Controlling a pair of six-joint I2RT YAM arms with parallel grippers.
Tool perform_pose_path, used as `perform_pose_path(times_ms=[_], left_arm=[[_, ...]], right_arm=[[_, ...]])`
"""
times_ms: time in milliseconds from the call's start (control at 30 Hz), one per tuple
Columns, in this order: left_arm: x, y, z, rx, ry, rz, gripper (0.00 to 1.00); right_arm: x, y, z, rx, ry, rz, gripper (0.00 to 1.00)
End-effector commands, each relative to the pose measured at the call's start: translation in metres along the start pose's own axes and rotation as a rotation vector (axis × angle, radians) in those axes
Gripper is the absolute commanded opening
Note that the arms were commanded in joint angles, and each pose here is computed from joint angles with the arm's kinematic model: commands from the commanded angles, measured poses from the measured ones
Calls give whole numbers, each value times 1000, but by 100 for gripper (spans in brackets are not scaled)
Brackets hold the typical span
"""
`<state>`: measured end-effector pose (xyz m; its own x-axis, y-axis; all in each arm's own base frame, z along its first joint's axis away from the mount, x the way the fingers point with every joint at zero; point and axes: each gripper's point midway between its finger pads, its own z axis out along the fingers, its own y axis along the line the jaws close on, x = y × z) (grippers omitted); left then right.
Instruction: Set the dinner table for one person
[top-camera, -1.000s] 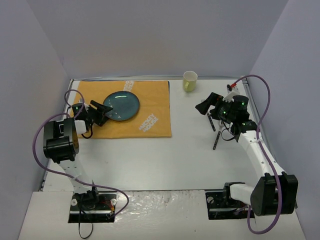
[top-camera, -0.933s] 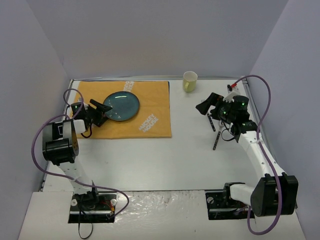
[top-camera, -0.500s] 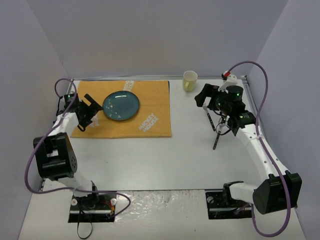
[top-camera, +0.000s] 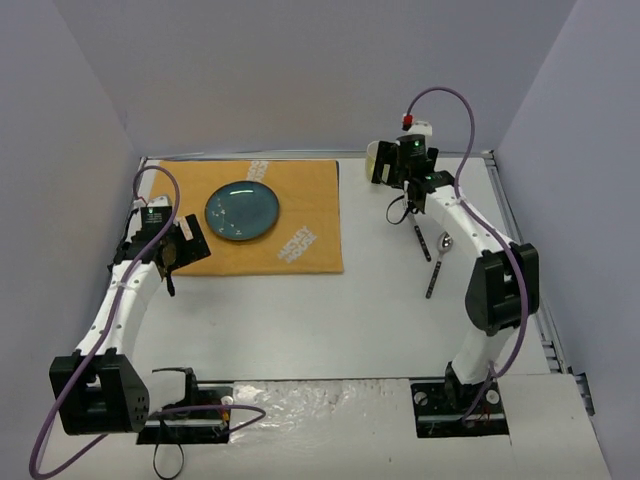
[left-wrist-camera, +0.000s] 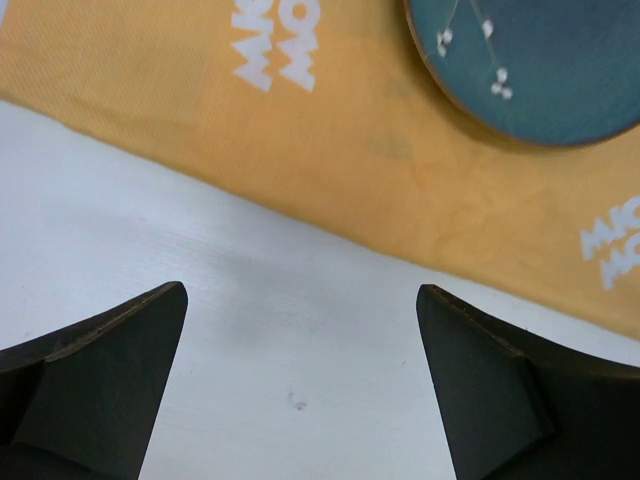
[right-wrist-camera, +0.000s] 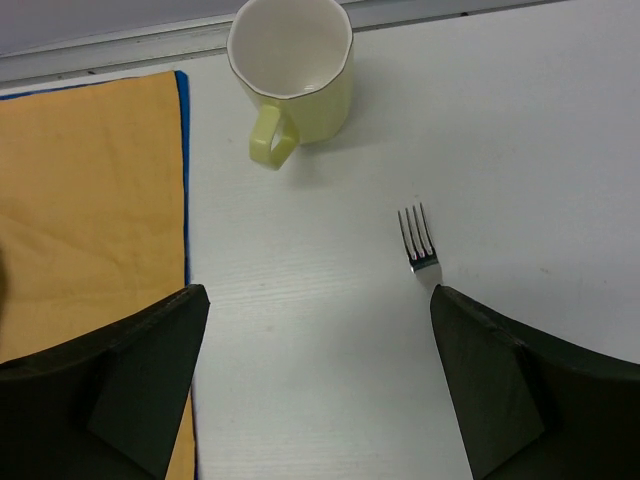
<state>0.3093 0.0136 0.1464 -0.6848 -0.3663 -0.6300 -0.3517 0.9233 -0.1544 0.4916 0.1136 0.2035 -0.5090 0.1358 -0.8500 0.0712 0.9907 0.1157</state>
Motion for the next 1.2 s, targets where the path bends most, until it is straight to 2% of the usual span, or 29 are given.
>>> perform_pose_path(times_ms=[0, 133, 433, 800, 1167], left_arm=[[3, 10, -6, -35, -47, 76, 97], [2, 12, -4, -53, -63, 88, 97], [-4, 15, -6, -76, -87, 88, 97], [0, 2, -6, -49, -81, 124, 97], [1, -2, -4, -39, -75, 129, 97]], right_arm=[[-39, 12, 25, 28, -174, 47, 84], [-37, 27, 48, -3, -243, 47, 73], [-20, 33, 96, 43, -300, 48, 59], [-2, 31, 135, 112, -276, 58, 54], [-9, 34, 145, 144, -297, 70, 52]])
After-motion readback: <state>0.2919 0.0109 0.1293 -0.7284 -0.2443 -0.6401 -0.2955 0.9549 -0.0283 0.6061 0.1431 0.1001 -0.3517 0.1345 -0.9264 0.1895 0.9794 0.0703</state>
